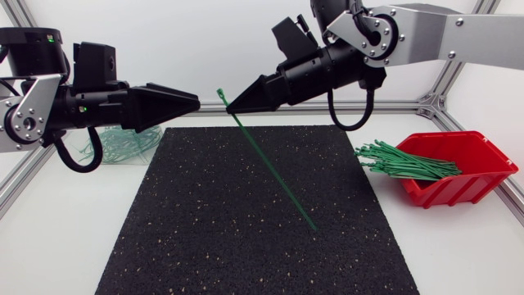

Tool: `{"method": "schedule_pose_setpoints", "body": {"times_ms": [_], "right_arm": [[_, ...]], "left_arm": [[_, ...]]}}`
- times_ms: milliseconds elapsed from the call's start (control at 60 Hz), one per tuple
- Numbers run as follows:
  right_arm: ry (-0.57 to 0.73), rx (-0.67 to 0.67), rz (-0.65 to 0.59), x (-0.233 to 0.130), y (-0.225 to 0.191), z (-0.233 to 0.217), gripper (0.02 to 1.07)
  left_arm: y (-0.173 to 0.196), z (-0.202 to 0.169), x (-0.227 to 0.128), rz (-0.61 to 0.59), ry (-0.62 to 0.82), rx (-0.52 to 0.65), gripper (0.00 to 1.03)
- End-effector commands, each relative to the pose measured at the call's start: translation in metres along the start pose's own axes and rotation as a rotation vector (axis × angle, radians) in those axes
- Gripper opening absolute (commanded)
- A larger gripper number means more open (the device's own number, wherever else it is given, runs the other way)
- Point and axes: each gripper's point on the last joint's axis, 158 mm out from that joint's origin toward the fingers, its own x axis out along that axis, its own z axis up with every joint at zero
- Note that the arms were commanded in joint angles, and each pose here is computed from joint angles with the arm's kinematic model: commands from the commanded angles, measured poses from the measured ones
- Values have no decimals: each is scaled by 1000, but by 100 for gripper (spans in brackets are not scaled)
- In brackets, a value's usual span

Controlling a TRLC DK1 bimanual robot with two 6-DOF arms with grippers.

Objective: Take a green cable tie from the red box, thread the tail through the head to close it, then place it in the transparent bin on the left.

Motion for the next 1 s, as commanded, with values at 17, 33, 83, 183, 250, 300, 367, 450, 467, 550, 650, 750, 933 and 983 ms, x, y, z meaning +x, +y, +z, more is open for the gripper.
{"method": "schedule_pose_setpoints", "body": {"times_ms": [17, 33, 83, 183, 250, 300, 367, 450, 467, 550, 650, 750, 933, 983], "right_arm": [[-1, 56, 27, 3, 10, -8, 8], [-3, 58, 27, 3, 10, -8, 8], [-8, 70, 37, 2, 13, -10, 8], [-27, 95, 45, 1, 14, -13, 8], [-52, 109, 62, 0, 18, -15, 8], [-70, 114, 64, -2, 19, -15, 8], [-90, 122, 72, -3, 21, -15, 8], [-110, 130, 74, -4, 23, -14, 8], [-114, 131, 76, -3, 23, -13, 8], [-139, 138, 81, -3, 24, -12, 8], [-160, 149, 90, -2, 25, -12, 8], [-191, 162, 98, -1, 25, -10, 8], [-209, 166, 103, 0, 24, -10, 8], [-210, 169, 105, 0, 24, -10, 8]], "left_arm": [[1, -11, 1, -20, 5, -75, 94], [1, -13, 1, -23, 7, -78, 94], [1, -14, 2, -25, 7, -79, 95], [0, -18, 5, -36, 14, -98, 95], [-2, -21, 7, -44, 20, -104, 95], [-4, -24, 9, -50, 24, -105, 95], [-7, -27, 12, -60, 30, -108, 95], [-9, -29, 14, -68, 35, -122, 95], [-10, -29, 14, -71, 34, -122, 95], [-13, -29, 16, -83, 35, -130, 95], [-15, -27, 19, -90, 31, -135, 94], [-16, -26, 21, -97, 27, -147, 92], [-16, -25, 26, -113, 15, -174, 87], [-15, -25, 27, -116, 12, -184, 84]]}}
